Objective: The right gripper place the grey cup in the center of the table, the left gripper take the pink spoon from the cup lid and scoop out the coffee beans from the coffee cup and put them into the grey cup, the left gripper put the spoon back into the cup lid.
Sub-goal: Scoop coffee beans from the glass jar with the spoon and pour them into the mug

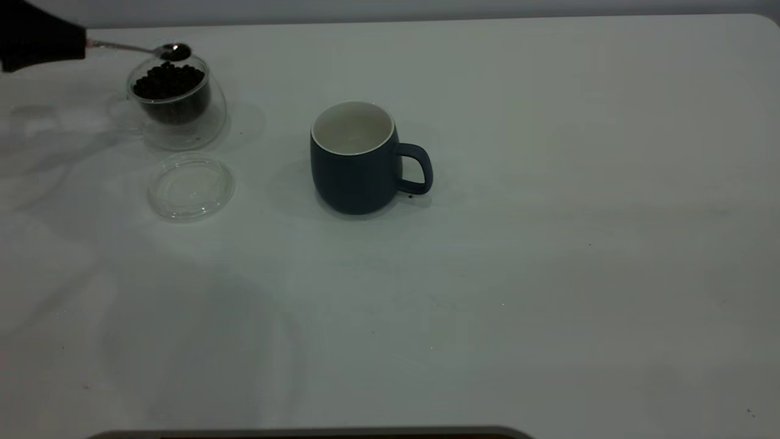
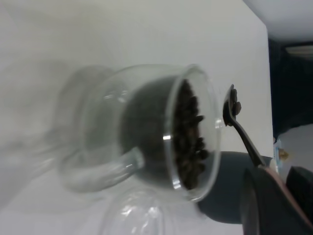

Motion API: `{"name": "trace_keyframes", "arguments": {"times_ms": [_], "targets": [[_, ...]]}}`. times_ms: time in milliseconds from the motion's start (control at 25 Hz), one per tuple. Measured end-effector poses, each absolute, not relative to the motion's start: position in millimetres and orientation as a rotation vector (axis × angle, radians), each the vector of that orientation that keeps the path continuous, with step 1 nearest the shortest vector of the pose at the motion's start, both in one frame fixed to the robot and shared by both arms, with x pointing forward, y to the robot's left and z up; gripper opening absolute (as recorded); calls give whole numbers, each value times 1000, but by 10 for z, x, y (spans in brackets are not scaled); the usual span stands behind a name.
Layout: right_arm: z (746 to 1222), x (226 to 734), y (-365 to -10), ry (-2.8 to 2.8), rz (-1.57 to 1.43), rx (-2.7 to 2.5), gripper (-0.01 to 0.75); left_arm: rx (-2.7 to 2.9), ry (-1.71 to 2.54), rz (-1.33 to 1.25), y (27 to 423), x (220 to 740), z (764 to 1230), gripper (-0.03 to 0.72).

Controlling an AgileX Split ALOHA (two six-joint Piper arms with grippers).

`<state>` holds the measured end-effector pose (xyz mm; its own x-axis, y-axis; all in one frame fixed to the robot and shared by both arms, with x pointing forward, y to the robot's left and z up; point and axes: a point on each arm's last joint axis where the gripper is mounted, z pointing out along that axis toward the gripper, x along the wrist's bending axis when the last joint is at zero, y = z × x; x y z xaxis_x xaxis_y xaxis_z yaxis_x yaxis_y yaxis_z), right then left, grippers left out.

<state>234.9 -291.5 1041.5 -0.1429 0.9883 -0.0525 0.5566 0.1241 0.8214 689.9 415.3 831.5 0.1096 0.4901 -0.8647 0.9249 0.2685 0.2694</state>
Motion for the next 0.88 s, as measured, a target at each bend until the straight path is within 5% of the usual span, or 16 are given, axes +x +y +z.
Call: {"name": "trace_keyframes", "arguments": {"times_ms": [480, 880], "targets": [[10415, 2349, -2915, 1779, 882, 1498, 591, 1409, 1502, -596, 3803, 6784, 8608, 113], [10415, 2349, -2915, 1779, 882, 1498, 591, 1509, 1416, -714, 3091, 6799, 8598, 113]]}}
